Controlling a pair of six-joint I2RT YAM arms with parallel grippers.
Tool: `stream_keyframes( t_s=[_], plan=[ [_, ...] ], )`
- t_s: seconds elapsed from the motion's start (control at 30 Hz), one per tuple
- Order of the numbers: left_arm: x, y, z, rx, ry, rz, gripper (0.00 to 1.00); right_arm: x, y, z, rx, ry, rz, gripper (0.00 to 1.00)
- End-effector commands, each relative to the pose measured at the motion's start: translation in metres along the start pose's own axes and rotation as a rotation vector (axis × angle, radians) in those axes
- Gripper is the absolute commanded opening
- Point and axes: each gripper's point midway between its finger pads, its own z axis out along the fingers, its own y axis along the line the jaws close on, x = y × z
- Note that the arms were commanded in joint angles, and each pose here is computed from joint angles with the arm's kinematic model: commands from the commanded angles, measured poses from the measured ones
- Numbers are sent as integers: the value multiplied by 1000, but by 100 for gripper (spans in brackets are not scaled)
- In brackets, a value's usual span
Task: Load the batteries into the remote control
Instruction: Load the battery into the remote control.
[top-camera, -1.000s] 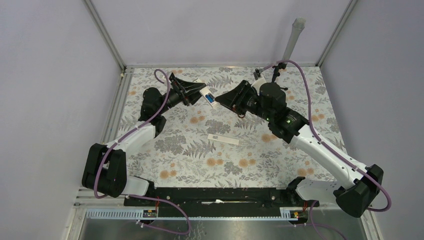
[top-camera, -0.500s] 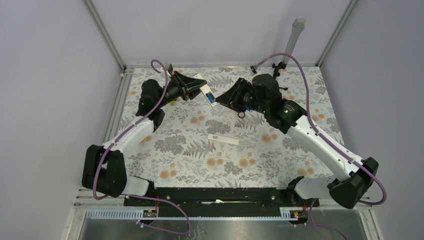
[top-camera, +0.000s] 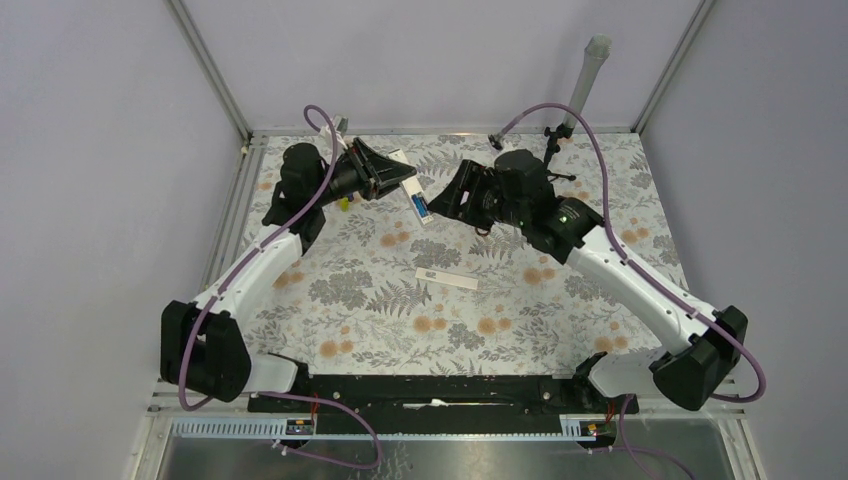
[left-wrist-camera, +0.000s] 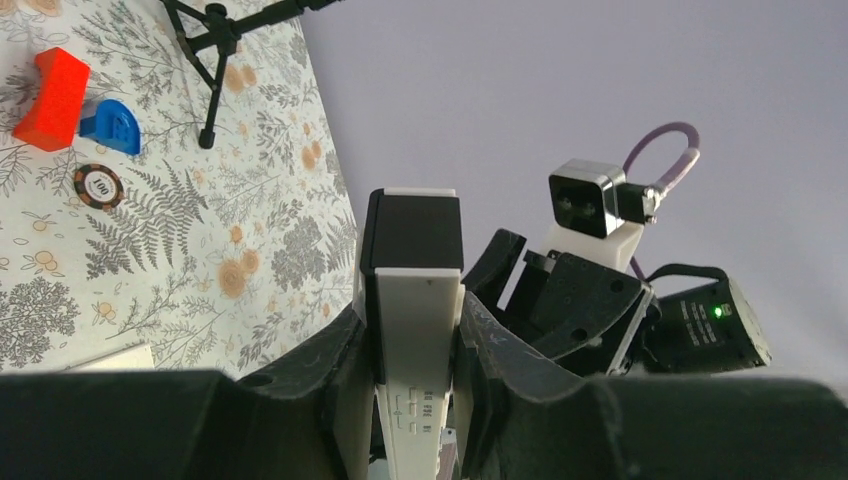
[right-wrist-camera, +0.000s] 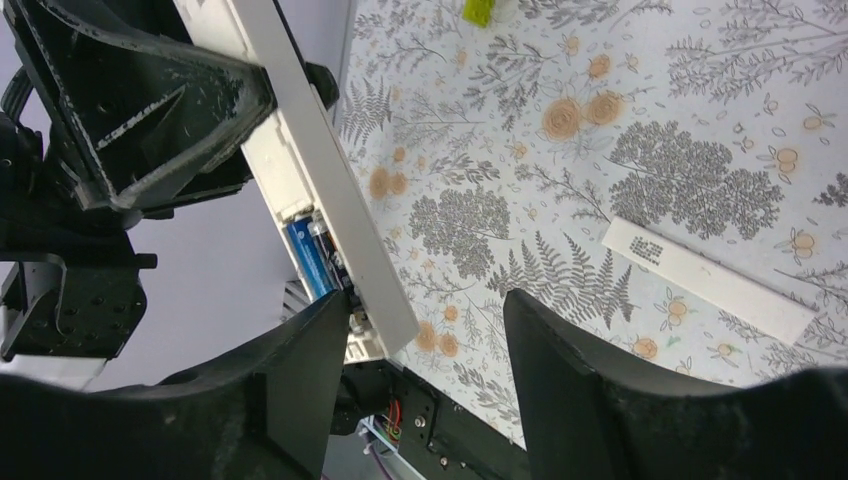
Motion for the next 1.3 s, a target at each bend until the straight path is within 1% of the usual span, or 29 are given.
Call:
stream_keyframes(
  t_s=[0.0,0.07,0.13,0.43,0.67,0.83,1.0,1.1,1.13,1.17,1.2,1.27],
  plan=[
    [14,-47,-13,89,57,173,17,-32,26,-25,-134,-162,-18,67],
    [15,-45,-14,84,59,178,17,-36,34,-35,-187,-196,-3,68],
    [15,-46,-14,85,59,183,17,-34,36,-37,-209,-196,0,69],
    [16,-52,-16,106,62,191,17,-9,43,-23,-292,-71,-83,71],
    [17,-57,-18,118,57,188,17,2,32,-13,-253,-16,-105,54],
    [18,-61,-20,133,59,177,17,10,29,-5,-254,28,-109,46],
    [18,-65,-20,150,58,167,17,14,24,0,-237,44,-113,30],
    [18,-67,-21,155,58,170,17,14,22,2,-230,46,-117,26],
    [17,-67,-21,154,56,170,17,14,23,2,-231,46,-119,27],
    [17,-66,-20,151,55,172,17,13,23,1,-231,43,-119,30],
    [17,-64,-20,144,56,173,17,11,25,0,-230,37,-120,37],
    [17,-59,-20,123,52,179,17,5,30,-6,-238,12,-125,57]
  ],
)
